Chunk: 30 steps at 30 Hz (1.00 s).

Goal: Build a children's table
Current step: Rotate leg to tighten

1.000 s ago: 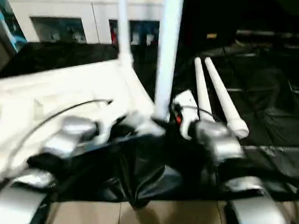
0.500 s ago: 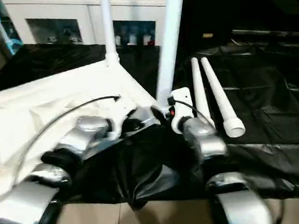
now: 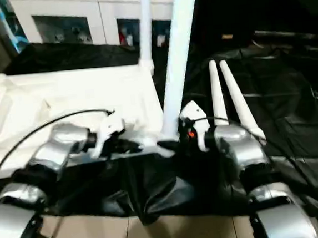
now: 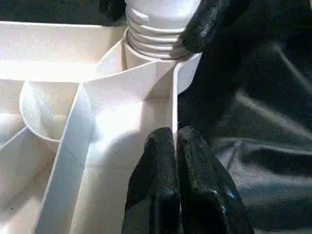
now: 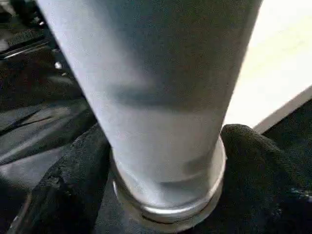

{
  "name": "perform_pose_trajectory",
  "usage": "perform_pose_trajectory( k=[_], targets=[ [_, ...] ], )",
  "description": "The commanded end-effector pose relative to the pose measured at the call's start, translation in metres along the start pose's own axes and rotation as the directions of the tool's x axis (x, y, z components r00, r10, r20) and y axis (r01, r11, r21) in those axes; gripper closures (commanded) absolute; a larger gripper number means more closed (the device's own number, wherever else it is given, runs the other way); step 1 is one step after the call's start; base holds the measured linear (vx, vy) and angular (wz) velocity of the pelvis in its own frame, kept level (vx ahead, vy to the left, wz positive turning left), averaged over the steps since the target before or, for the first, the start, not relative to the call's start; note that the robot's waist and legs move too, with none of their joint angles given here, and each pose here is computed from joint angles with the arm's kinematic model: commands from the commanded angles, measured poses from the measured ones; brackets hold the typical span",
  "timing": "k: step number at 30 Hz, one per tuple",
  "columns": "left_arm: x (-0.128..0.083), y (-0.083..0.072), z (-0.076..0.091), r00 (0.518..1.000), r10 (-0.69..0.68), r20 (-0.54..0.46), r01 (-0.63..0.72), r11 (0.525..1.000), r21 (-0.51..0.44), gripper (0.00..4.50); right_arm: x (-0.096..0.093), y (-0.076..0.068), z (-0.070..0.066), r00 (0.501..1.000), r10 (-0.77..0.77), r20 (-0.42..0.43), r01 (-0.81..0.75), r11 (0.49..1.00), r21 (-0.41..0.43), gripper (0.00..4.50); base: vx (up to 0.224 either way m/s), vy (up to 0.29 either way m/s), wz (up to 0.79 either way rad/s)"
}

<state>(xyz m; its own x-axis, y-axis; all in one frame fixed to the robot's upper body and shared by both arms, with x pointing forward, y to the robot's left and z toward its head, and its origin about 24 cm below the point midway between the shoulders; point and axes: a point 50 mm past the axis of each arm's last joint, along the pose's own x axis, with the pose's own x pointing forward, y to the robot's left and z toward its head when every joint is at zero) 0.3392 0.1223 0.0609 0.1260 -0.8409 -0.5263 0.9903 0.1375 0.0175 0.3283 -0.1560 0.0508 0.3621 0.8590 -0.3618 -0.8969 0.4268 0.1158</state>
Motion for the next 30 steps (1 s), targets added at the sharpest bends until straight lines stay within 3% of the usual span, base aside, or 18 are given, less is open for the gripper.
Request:
perform_pose_trajectory(
  k=[1, 8, 13, 14, 18, 22, 25, 28, 30],
  targets=[
    [0.004, -0.002, 0.008, 0.998, -0.032, 0.045, 0.030, 0.999, 0.036, 4.50, 0.000, 0.001, 0.001, 1.000, 0.010, -0.008, -0.010, 1.000, -0.006, 1.18, 0.000, 0.000, 0.00],
    [0.008, -0.003, 0.011, 0.996, -0.011, 0.083, 0.010, 1.000, 0.019, 4.50, 0.004, 0.005, -0.003, 1.000, 0.001, 0.009, -0.001, 1.000, 0.023, 1.65, 0.000, 0.000, 0.00],
    [0.020, 0.011, 0.016, 0.975, 0.211, 0.069, -0.206, 0.976, -0.069, 4.50, 0.014, -0.005, -0.019, 0.959, -0.285, -0.014, 0.284, 0.950, 0.133, 1.73, 0.000, 0.000, 0.00],
    [0.020, 0.011, 0.016, 0.975, 0.211, 0.069, -0.206, 0.976, -0.069, 4.50, 0.014, -0.005, -0.019, 0.959, -0.285, -0.014, 0.284, 0.950, 0.133, 1.74, 0.000, 0.000, 0.00],
    [0.039, 0.019, 0.029, 0.931, 0.362, 0.055, -0.351, 0.925, -0.142, 4.50, 0.031, -0.005, -0.031, 0.870, -0.491, -0.042, 0.482, 0.832, 0.273, 1.75, 0.000, 0.000, 0.00],
    [0.061, 0.017, 0.046, 0.904, 0.421, 0.074, -0.399, 0.894, -0.203, 4.50, 0.051, 0.000, -0.034, 0.789, -0.611, -0.067, 0.591, 0.724, 0.357, 1.75, 0.000, 0.000, 0.00],
    [0.072, 0.011, 0.052, 0.916, 0.392, 0.088, -0.372, 0.910, -0.182, 4.50, 0.063, 0.004, -0.024, 0.798, -0.602, -0.021, 0.571, 0.746, 0.342, 1.75, 0.000, 0.000, 0.00],
    [0.074, 0.009, 0.052, 0.923, 0.374, 0.091, -0.356, 0.919, -0.172, 4.50, 0.066, 0.005, -0.015, 0.812, -0.582, 0.030, 0.539, 0.770, 0.342, 1.05, 0.000, 0.000, 0.00],
    [0.069, 0.010, 0.047, 0.928, 0.361, 0.087, -0.347, 0.927, -0.144, 4.50, 0.060, 0.001, -0.008, 0.828, -0.556, 0.077, 0.509, 0.802, 0.313, 1.02, 0.000, 0.000, 0.00]
  ],
)
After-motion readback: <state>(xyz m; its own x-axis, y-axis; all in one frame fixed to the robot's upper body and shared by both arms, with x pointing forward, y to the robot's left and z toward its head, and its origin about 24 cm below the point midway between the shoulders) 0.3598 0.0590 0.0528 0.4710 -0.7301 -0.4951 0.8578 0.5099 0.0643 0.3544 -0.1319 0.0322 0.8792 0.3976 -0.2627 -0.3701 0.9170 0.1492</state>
